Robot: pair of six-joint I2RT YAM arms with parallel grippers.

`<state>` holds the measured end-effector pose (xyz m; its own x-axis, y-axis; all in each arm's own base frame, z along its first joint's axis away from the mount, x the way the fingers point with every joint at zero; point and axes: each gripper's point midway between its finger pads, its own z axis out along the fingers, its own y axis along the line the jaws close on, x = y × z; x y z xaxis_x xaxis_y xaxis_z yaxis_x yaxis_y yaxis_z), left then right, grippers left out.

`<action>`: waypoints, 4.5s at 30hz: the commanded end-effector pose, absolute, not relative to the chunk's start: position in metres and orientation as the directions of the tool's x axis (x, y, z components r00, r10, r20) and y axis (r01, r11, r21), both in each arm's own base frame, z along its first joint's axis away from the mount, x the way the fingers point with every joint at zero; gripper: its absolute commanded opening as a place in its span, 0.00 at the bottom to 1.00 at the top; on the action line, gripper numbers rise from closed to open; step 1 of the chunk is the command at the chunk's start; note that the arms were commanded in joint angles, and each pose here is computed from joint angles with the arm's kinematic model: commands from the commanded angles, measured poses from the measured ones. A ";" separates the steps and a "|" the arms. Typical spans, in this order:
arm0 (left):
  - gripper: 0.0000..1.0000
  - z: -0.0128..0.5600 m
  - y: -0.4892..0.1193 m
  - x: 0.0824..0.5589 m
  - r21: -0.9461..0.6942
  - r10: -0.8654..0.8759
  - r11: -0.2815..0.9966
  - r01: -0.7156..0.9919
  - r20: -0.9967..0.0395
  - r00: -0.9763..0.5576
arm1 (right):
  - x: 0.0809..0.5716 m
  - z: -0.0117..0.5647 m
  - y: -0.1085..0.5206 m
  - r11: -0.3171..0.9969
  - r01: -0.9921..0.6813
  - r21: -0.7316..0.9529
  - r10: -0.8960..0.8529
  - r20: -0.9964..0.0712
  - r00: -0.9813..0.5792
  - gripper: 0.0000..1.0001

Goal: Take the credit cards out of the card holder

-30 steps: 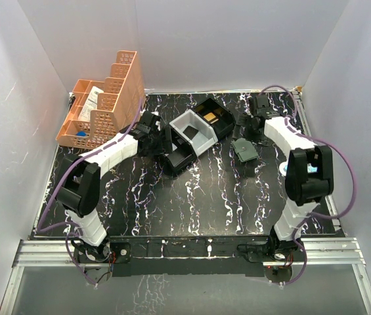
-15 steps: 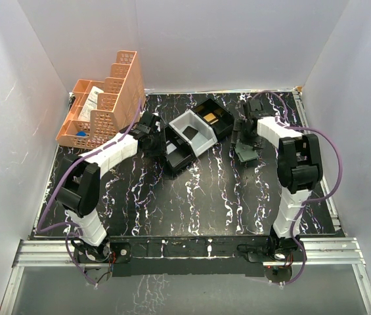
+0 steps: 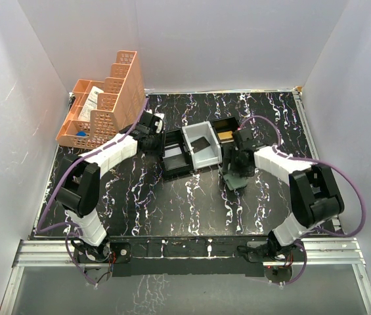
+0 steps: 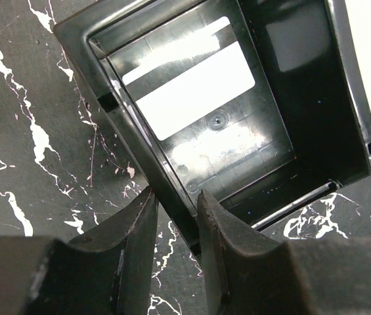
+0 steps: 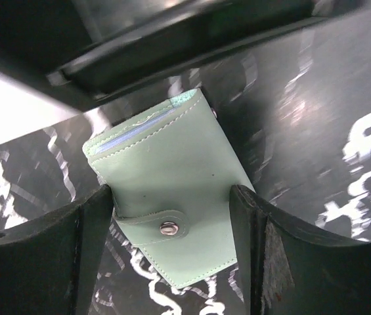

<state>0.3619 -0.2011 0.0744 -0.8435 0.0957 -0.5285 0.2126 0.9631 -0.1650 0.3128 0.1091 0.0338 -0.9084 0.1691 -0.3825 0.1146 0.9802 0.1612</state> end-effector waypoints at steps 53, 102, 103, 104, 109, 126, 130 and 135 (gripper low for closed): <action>0.83 0.106 -0.198 0.348 -0.269 0.001 0.948 0.168 -0.528 -0.849 | 0.373 0.080 0.253 0.985 -0.051 0.166 0.046 -0.529 -0.848 0.23; 0.54 0.086 -0.201 0.338 -0.258 0.088 0.939 0.229 -0.463 -0.882 | 0.406 0.105 0.264 0.970 -0.050 0.237 0.108 -0.610 -0.785 0.32; 0.56 0.091 -0.203 0.339 -0.266 0.078 0.937 0.227 -0.472 -0.878 | 0.403 0.110 0.262 0.971 -0.050 0.233 0.106 -0.612 -0.784 0.32; 0.58 0.094 -0.203 0.339 -0.272 0.070 0.936 0.223 -0.478 -0.876 | 0.400 0.115 0.259 0.972 -0.050 0.230 0.105 -0.613 -0.783 0.33; 0.71 0.121 -0.200 0.331 -0.305 0.014 0.929 0.208 -0.533 -0.846 | 0.370 0.145 0.249 0.954 -0.104 0.282 0.101 -0.628 -0.772 0.39; 0.99 0.169 -0.163 0.266 -0.472 -0.269 0.877 0.089 -0.635 -0.724 | 0.167 0.056 0.207 0.857 -0.109 0.503 0.009 -0.226 -0.974 0.61; 0.99 0.170 -0.170 0.258 -0.531 -0.297 0.839 0.120 -0.631 -0.717 | 0.147 0.042 0.203 0.852 -0.113 0.511 -0.034 -0.162 -0.986 0.60; 0.98 0.162 -0.186 0.248 -0.577 -0.253 0.797 0.177 -0.585 -0.771 | 0.130 0.029 0.209 0.832 -0.119 0.542 -0.074 -0.104 -0.992 0.51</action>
